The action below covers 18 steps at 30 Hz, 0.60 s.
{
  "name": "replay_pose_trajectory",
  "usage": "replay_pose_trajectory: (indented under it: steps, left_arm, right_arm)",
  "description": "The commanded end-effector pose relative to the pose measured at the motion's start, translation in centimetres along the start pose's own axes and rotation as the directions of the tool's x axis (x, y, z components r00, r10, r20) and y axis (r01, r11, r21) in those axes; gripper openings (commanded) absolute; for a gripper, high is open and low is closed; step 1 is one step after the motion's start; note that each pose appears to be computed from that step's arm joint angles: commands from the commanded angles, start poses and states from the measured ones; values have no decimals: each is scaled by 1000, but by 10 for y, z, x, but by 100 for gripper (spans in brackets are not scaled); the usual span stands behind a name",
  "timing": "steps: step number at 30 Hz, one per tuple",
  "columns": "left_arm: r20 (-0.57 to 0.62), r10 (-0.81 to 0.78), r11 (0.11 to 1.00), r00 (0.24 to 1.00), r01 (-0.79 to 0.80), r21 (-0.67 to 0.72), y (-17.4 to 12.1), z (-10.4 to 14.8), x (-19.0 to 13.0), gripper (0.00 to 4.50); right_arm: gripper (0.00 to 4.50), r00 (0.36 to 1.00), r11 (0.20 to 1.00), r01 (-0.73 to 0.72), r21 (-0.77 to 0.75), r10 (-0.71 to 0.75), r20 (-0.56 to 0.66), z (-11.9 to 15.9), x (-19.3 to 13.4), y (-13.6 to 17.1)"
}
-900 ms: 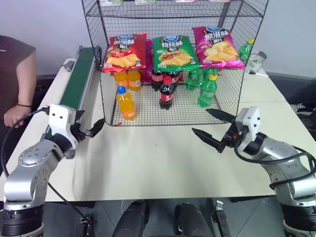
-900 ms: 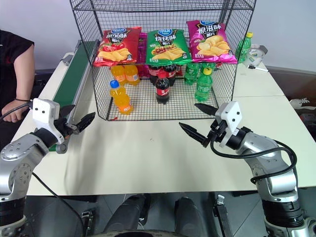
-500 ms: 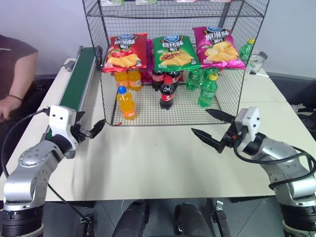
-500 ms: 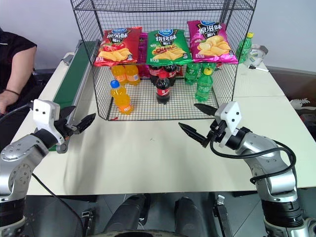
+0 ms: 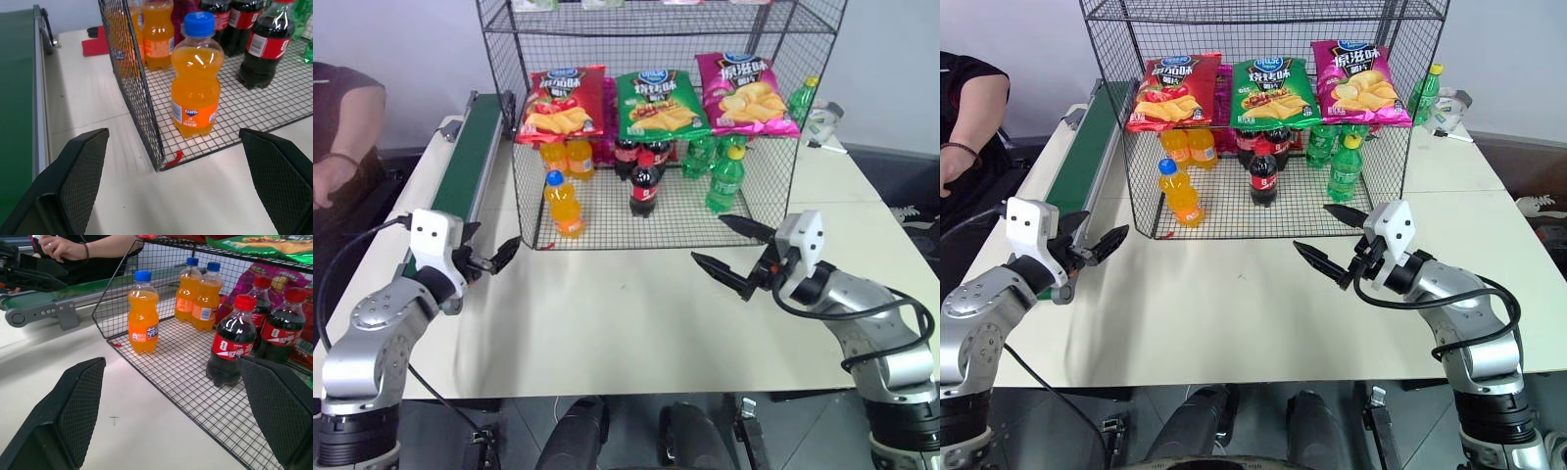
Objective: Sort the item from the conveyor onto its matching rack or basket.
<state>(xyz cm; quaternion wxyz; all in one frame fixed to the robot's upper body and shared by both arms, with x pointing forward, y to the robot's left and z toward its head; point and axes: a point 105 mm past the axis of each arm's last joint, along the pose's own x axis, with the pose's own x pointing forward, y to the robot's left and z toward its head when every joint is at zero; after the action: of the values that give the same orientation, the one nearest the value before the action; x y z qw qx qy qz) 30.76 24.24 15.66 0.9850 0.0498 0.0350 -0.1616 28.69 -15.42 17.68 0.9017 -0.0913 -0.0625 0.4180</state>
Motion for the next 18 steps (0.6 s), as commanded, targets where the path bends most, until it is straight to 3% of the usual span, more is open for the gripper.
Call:
replay_pose_trajectory:
  steps: [1, 18]
  left_arm:
    - [46, -6, 999, 999, 4, 37, 0, 13, 0, 443]
    - [31, 8, 1000, 999, -8, 25, -3, 3, -8, 443]
  right_arm:
    - [450, 999, 999, -2, -34, 3, 36, 9, 2, -1]
    - [450, 1000, 1000, -14, -25, 15, 27, 9, 4, 3]
